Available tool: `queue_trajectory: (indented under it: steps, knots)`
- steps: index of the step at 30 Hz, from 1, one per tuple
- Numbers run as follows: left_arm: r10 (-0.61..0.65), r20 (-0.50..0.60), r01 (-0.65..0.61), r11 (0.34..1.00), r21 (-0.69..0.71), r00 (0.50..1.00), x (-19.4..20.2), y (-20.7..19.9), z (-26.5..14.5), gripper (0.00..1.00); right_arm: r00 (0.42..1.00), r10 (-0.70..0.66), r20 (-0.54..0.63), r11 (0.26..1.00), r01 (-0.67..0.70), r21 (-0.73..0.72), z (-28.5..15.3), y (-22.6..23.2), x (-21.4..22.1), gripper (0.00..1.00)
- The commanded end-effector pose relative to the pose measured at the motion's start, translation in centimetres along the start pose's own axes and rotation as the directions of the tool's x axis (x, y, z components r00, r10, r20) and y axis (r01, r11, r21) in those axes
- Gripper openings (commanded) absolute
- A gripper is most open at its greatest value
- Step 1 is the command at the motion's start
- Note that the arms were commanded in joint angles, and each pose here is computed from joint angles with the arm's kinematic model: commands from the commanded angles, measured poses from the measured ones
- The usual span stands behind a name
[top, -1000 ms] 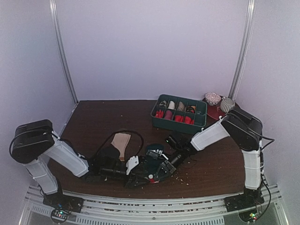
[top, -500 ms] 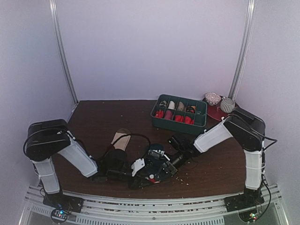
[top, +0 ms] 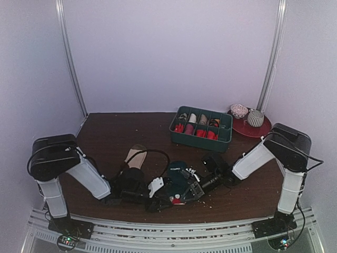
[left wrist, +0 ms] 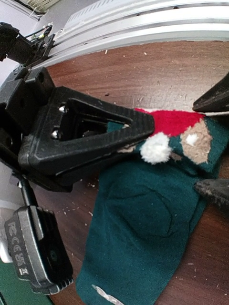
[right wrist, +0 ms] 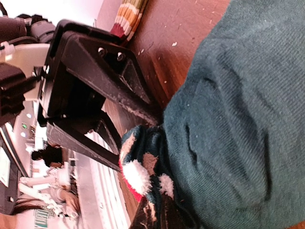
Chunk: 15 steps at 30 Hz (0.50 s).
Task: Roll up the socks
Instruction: Roll the sock at the center of the board.
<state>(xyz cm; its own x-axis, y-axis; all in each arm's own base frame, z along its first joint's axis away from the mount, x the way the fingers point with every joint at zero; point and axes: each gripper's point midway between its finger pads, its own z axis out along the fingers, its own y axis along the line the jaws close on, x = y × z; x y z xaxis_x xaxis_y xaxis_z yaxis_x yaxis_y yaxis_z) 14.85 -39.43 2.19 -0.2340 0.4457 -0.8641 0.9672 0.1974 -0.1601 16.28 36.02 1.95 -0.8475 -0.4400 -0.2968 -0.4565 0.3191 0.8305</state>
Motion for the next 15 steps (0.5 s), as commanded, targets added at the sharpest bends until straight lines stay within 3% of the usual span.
queue_trajectory:
  steps: [1,9,15]
  knots:
    - [-0.014,0.001,0.014,0.998,-0.058,1.0,-0.2,0.8,-0.5,0.48,0.976,0.216,0.016,0.961,-0.216,0.174,0.6,-6.1,3.4,0.0]
    - [0.103,0.127,-0.087,0.989,-0.121,0.987,-5.5,1.1,-2.2,0.49,0.959,0.28,0.042,0.947,-0.283,0.153,0.9,-7.1,4.4,0.0]
    - [0.11,0.118,-0.105,0.993,-0.054,0.987,-5.2,0.3,-0.8,0.49,0.959,0.28,0.04,0.947,-0.283,0.149,1.0,-7.1,4.5,0.0]
